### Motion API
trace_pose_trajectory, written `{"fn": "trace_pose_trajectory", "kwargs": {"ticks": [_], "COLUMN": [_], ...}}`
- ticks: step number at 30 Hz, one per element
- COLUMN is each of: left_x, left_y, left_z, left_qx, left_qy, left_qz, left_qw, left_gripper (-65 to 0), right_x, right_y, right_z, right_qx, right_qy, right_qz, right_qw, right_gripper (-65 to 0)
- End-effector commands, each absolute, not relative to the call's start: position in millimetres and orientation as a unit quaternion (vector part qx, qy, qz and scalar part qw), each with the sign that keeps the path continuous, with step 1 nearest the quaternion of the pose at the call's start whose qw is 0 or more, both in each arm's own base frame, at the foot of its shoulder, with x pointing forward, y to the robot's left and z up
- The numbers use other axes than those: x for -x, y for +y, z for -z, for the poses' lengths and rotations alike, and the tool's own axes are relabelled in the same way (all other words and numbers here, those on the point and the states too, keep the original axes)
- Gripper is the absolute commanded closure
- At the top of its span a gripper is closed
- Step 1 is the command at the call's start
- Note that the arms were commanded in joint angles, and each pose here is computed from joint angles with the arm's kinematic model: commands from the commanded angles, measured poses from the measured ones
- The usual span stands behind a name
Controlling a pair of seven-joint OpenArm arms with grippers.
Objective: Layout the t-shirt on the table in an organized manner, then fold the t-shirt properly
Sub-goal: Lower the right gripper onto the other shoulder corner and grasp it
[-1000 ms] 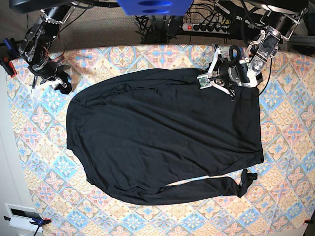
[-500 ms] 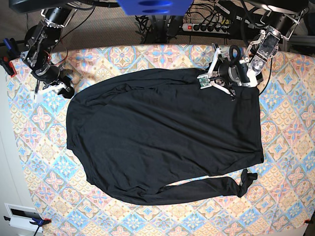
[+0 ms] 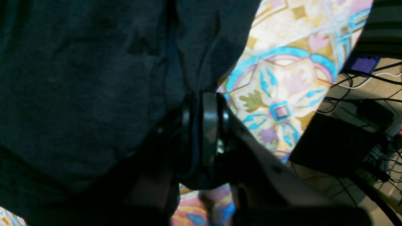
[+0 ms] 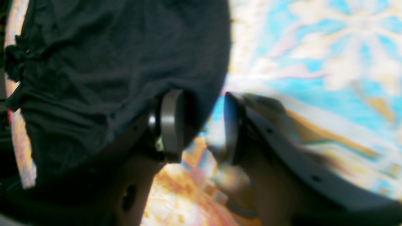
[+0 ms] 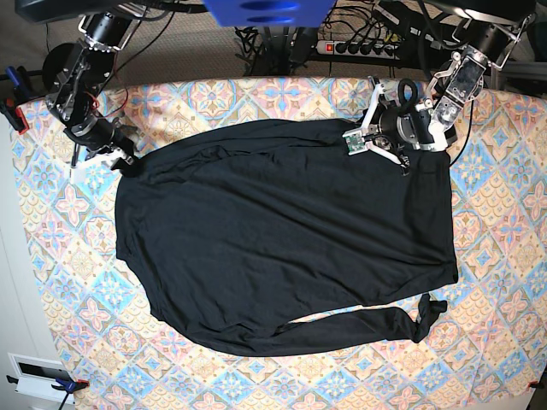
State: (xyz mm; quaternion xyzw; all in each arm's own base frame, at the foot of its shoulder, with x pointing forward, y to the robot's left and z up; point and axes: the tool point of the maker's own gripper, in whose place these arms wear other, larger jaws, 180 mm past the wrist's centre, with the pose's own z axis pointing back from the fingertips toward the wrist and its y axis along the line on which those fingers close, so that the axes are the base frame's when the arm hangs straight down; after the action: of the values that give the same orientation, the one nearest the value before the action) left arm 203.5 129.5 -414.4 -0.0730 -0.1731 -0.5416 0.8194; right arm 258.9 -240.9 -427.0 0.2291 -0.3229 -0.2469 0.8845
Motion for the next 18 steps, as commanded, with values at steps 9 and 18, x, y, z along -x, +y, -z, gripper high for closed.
{"fn": "trace_pose_trajectory", "kwargs": {"ticks": [9,18], "left_x": [-210.4,-208.7], "left_y": [130.7,128.8], "left_z": [406.8,406.8], "left_qx": [0.07,0.075], "left_qy": [-0.186,-0.188], "left_qz": [0.542,0.542], "left_qw": [0.816,0.816], "left_gripper": [0.0,0.0], "right_x": [-272.5,-280.8], "right_y": [-225.5,-226.2], "right_z": [421.7,416.0], "right_qx": [-0.243,-0.245], "right_qy": [-0.313,-0.325], "right_qz": [0.222,0.219], "right_qw": [0.891,0.887], "right_gripper": [-20.4,0.0]}}
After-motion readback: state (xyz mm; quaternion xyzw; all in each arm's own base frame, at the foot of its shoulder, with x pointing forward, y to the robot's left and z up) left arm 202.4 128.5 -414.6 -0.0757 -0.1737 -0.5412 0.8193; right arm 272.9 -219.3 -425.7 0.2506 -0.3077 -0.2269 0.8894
